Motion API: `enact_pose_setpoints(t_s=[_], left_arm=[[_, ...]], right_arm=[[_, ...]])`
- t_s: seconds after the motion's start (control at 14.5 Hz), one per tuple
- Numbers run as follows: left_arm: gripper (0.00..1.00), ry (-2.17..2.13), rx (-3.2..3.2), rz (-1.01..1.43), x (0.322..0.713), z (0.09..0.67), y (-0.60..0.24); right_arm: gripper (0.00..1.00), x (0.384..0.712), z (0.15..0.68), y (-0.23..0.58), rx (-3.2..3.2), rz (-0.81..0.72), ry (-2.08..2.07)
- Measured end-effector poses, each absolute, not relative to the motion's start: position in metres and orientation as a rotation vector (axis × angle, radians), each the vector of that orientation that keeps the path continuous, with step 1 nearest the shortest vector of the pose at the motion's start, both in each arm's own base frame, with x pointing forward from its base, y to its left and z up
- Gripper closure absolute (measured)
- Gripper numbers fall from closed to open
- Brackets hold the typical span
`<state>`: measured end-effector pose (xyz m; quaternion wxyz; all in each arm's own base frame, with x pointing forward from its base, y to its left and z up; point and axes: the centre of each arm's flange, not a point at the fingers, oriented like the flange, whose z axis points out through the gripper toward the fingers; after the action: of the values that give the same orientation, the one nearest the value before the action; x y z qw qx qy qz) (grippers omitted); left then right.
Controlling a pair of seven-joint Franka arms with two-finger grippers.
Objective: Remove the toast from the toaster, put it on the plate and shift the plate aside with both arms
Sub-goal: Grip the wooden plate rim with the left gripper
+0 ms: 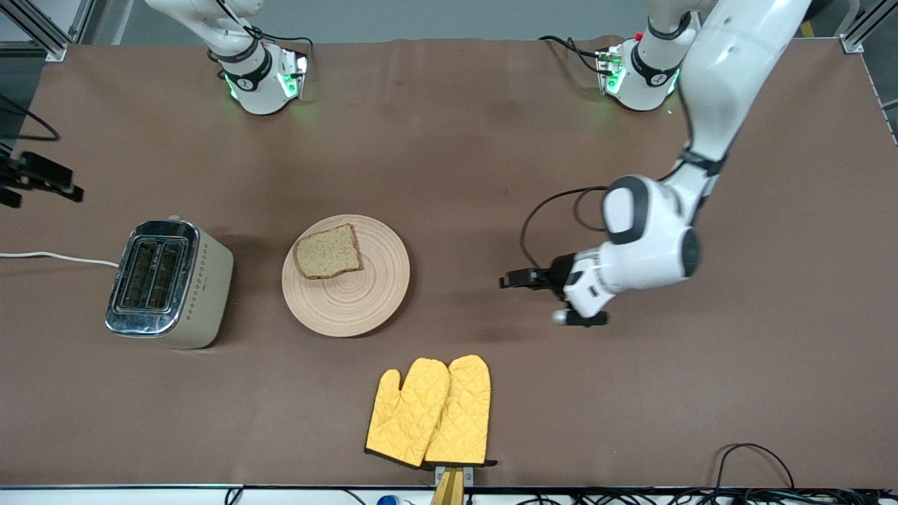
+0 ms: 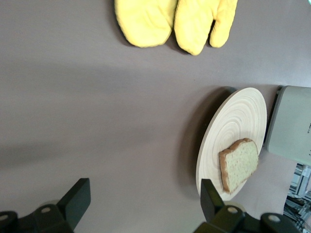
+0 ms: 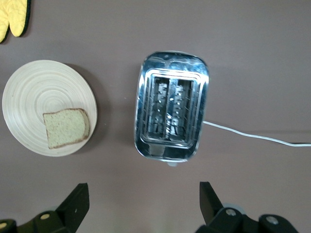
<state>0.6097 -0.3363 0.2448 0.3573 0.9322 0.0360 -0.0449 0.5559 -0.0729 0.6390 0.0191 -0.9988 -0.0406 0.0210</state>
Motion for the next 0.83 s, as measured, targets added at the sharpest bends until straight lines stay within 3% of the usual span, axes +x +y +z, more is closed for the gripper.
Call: enact_pose_setpoints(t_s=[0.21,0.83], left_arm=[[0.0,0.113,2.341,-0.102,0.6,0.196,-0.397],[0.0,0.137,2.249,-0.088,0.579,0.168,-0.489]], right_arm=[[0.0,0.552,0.642,-0.066,-3.139,0.093,-0.169],[0.0,0.551,0.639,-0.048,-3.152,0.14,-0.122]])
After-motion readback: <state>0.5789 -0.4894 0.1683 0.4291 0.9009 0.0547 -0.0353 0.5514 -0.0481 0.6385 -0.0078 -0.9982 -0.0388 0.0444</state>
